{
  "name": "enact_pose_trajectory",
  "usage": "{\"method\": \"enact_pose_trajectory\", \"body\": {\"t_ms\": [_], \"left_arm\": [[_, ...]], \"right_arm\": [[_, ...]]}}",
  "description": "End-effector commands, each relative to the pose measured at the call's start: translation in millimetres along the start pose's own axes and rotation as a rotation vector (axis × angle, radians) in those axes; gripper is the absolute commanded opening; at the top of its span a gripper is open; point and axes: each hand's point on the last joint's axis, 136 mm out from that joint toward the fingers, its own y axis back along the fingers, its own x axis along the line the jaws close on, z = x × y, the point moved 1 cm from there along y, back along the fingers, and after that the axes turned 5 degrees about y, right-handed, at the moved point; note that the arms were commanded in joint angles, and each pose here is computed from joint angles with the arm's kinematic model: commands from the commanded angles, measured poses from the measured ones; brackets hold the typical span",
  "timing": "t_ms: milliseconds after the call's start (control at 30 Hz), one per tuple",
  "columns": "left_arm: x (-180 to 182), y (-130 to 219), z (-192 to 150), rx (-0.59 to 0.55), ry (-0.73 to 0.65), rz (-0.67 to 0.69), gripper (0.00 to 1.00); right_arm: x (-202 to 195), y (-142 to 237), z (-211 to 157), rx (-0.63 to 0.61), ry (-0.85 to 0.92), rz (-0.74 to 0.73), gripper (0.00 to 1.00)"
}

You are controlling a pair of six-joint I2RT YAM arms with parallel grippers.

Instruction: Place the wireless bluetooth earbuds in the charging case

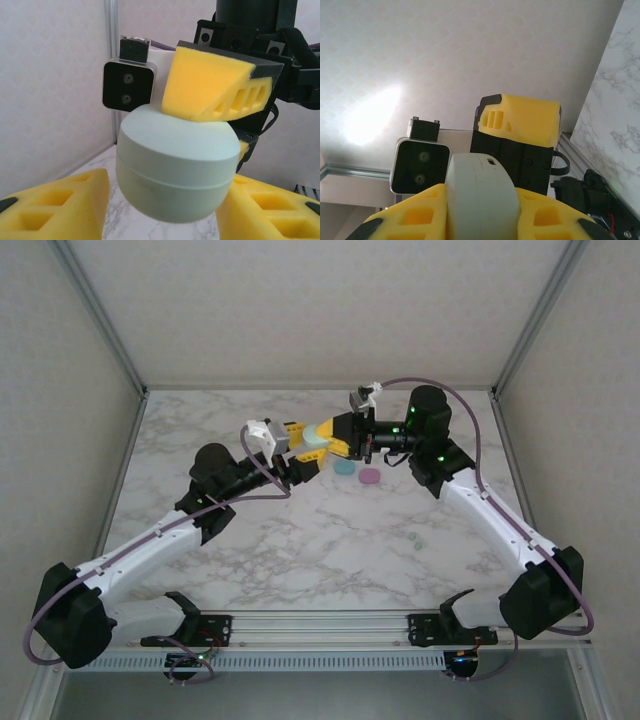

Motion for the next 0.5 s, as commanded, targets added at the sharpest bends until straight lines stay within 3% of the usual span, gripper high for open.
{"method": "enact_pose_trajectory", "body": {"t_ms": [0,467], "left_arm": [[-8.0,-2.9,27.3,-0.081,-0.008,-0.033,0.56],[-8.4,-5.7,23.2,-0.056,-0.019,-0.043,0.36]], "right_arm": [[7.0,4.5,0.7,-0.03,0.026,0.015,0.13],[6.8,3.6,3.0,-0.04,0.014,0.023,0.16]]}}
